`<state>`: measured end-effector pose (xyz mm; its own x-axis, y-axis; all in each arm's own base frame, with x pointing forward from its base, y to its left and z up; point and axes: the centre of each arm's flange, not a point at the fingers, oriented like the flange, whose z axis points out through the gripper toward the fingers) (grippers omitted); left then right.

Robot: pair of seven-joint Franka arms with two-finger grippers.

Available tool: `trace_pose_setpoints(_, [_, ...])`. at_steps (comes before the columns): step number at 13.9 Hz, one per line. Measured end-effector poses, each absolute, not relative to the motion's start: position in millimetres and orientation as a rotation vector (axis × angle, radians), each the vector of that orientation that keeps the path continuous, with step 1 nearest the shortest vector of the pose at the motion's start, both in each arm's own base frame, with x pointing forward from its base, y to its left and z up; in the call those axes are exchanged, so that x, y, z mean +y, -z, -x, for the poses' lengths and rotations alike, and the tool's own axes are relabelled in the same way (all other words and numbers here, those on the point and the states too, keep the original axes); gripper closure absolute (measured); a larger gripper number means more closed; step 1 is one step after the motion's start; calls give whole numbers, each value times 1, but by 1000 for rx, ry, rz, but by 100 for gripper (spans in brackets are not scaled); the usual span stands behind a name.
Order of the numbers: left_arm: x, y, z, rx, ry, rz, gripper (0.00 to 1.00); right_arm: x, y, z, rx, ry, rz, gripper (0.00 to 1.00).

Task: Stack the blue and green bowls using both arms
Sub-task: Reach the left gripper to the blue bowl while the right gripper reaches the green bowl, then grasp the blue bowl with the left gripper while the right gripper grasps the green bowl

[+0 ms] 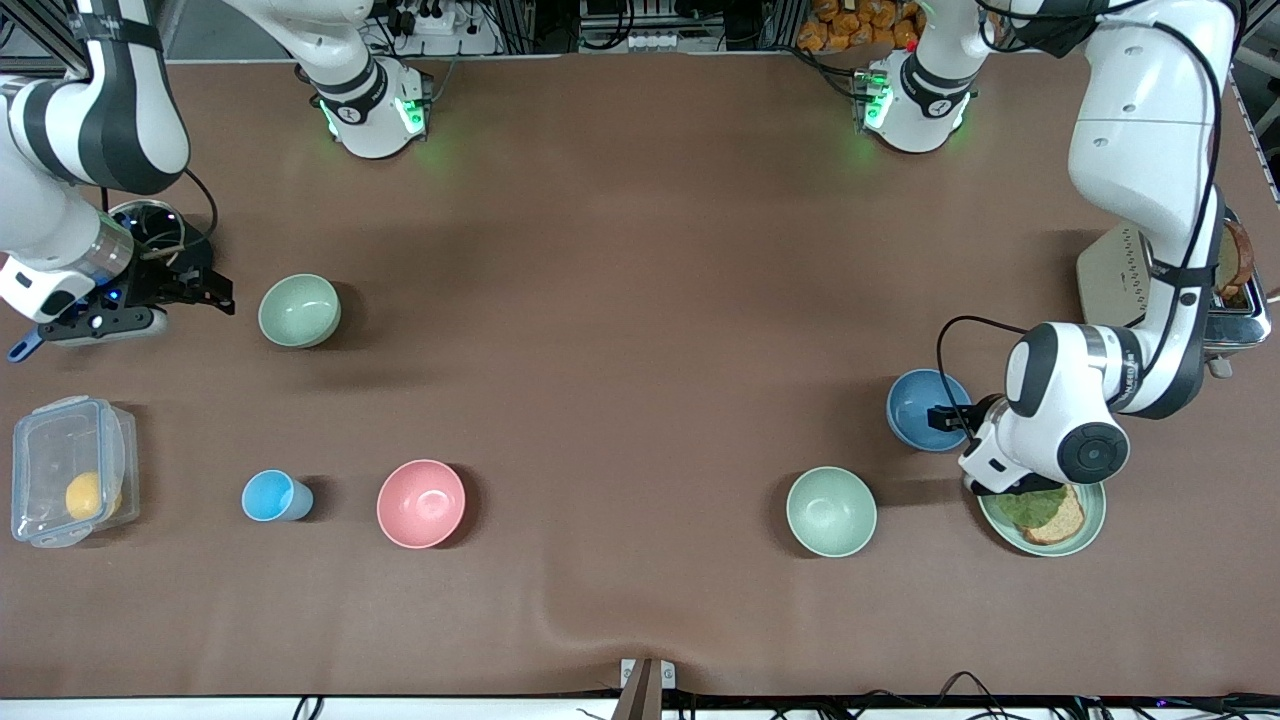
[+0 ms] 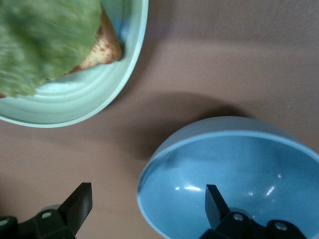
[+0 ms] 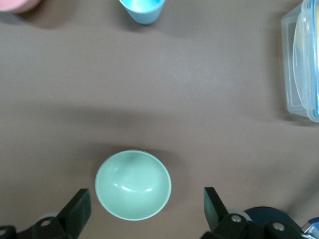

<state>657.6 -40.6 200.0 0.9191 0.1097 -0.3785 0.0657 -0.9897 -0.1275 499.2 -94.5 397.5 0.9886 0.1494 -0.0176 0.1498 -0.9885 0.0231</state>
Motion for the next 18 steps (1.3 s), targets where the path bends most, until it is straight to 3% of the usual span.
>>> trace_pose_setpoints(5, [-40,-187,-659,-152,-566,2994,0,-122,-370,-487,226,-53,-3108,1])
trace_pose_setpoints(11, [-30,-190,-662,-222,-516,3048,0,-149,-299,-471,287,20,-3238,6])
trace_pose_setpoints(15, [-26,-191,-648,-240,-479,3060,0,-162,-265,-468,273,44,-3255,17])
trace_pose_setpoints(17, [-13,-201,-638,-270,-460,3067,0,-163,-248,-470,265,31,-3250,35])
trace_pose_setpoints(18, [-9,-206,-635,-279,-446,3072,0,-163,-238,-469,262,36,-3251,35])
